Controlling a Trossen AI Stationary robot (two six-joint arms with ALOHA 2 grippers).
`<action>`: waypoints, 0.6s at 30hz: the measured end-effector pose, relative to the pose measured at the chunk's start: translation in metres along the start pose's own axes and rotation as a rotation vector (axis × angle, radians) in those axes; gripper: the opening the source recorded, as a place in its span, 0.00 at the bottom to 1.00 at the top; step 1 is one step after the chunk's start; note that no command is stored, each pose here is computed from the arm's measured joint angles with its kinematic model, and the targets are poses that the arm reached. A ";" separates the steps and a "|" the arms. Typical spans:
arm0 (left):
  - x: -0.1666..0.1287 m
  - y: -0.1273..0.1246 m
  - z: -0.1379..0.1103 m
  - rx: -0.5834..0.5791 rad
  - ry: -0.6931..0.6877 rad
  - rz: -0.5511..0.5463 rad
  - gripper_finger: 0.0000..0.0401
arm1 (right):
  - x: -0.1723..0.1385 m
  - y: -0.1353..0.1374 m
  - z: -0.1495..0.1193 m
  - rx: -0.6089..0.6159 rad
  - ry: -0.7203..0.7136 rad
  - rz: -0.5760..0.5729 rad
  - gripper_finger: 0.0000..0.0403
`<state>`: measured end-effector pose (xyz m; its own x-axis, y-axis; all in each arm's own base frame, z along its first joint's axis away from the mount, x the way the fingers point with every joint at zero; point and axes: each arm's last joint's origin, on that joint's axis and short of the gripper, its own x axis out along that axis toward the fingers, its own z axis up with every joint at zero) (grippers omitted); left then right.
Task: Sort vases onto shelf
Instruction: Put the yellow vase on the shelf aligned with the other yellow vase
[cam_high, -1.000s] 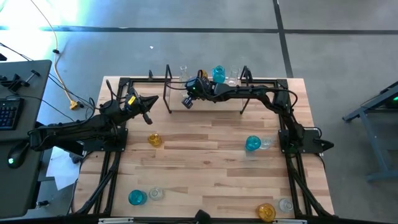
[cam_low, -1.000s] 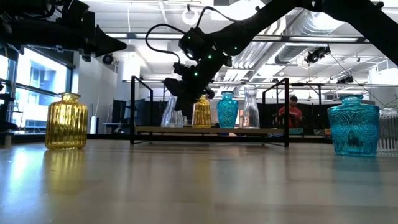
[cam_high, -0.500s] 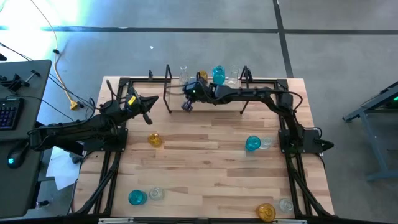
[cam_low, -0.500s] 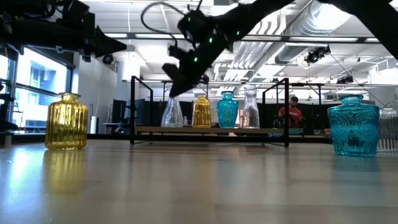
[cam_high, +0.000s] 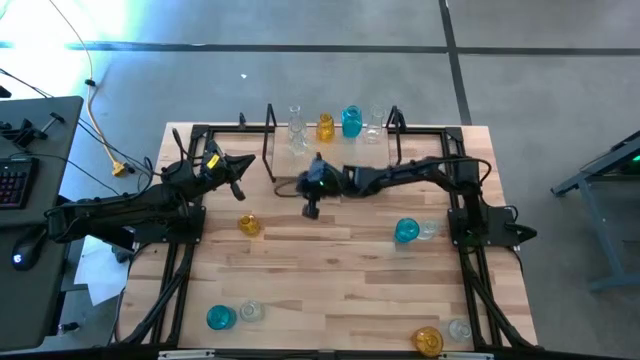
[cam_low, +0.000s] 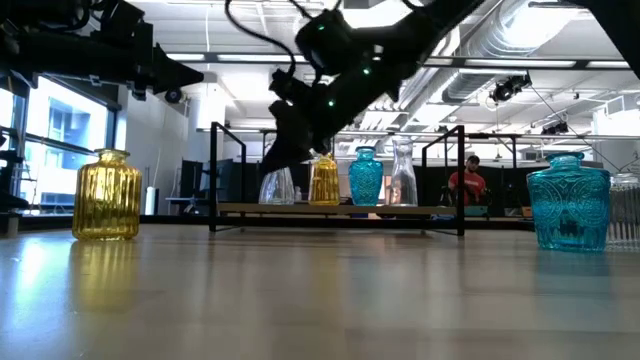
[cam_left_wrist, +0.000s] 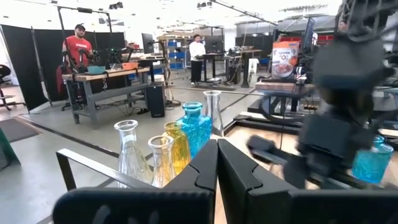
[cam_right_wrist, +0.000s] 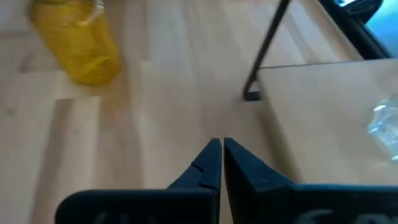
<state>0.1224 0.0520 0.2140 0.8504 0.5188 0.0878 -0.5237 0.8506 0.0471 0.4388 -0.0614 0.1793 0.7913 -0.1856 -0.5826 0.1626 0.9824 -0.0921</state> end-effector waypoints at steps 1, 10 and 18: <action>0.000 0.000 0.000 0.000 0.000 0.000 0.00 | -0.002 0.004 -0.003 0.016 -0.032 0.006 0.00; 0.000 0.000 0.000 0.001 0.003 0.000 0.00 | -0.054 0.043 -0.001 0.064 -0.075 -0.008 0.00; 0.000 0.000 -0.001 0.013 0.012 -0.001 0.00 | -0.111 0.066 0.014 0.142 -0.034 -0.012 0.01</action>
<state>0.1225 0.0520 0.2128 0.8516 0.5188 0.0754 -0.5232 0.8500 0.0604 0.3694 0.0235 0.2491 0.8077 -0.1999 -0.5546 0.2519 0.9676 0.0181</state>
